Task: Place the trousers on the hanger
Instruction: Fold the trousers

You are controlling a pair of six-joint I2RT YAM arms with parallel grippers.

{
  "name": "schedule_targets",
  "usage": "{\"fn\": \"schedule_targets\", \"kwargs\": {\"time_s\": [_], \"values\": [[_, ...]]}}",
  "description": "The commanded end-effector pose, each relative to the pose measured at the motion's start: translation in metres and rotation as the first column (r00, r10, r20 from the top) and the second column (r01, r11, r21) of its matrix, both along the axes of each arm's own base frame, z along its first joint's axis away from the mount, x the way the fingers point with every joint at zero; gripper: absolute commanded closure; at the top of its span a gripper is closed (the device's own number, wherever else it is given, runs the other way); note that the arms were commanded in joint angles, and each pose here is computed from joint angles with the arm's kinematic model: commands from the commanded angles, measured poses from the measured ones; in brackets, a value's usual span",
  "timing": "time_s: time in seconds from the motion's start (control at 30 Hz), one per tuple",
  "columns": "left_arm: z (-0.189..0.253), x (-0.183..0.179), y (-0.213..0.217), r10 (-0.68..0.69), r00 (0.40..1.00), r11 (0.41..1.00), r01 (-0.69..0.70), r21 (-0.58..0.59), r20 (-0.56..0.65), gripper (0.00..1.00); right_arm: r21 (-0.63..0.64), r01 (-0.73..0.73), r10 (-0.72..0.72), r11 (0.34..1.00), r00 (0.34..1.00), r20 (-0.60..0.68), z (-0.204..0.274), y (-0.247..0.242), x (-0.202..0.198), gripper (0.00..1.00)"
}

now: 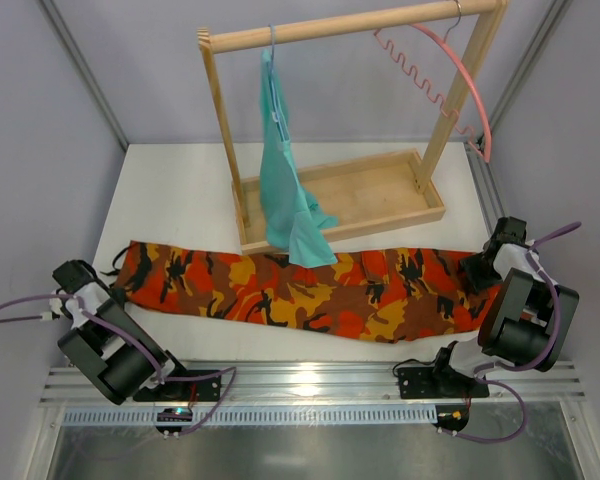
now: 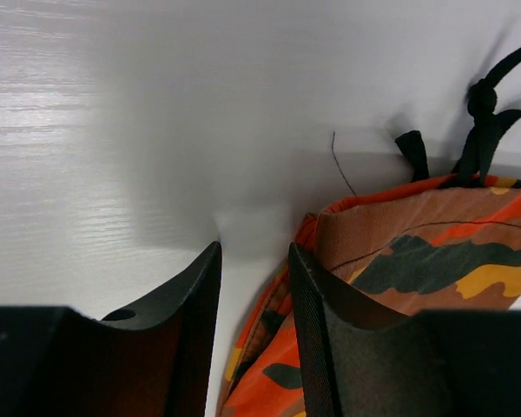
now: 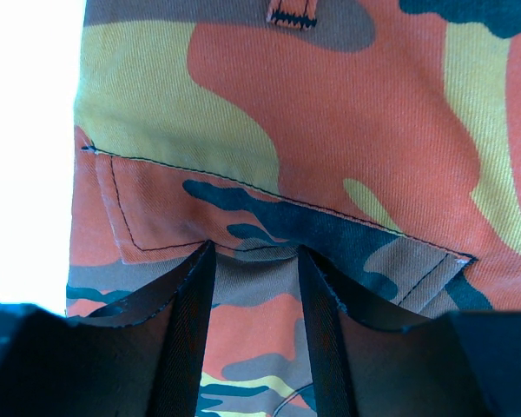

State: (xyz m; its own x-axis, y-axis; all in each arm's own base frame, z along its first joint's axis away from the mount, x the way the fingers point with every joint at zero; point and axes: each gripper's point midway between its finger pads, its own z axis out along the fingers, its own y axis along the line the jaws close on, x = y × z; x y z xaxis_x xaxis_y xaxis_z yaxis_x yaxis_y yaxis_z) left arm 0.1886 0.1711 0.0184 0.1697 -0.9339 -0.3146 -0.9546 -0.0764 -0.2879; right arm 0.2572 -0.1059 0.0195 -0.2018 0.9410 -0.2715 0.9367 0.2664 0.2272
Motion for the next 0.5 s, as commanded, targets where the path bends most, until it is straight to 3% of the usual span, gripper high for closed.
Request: {"fn": "schedule_targets", "kwargs": {"time_s": [0.0,0.47], "values": [[-0.006,0.013,0.0,0.008,0.997,1.0,-0.007,-0.015,0.072,0.61,-0.086,0.023,-0.024,0.996,1.0,-0.011,-0.006,-0.02,-0.002,0.54],[0.006,0.022,-0.002,-0.004,0.992,1.0,0.007,-0.024,0.122,0.61,-0.083,0.022,-0.025,0.996,0.999,-0.03,-0.014,-0.02,-0.003,0.54]]}}
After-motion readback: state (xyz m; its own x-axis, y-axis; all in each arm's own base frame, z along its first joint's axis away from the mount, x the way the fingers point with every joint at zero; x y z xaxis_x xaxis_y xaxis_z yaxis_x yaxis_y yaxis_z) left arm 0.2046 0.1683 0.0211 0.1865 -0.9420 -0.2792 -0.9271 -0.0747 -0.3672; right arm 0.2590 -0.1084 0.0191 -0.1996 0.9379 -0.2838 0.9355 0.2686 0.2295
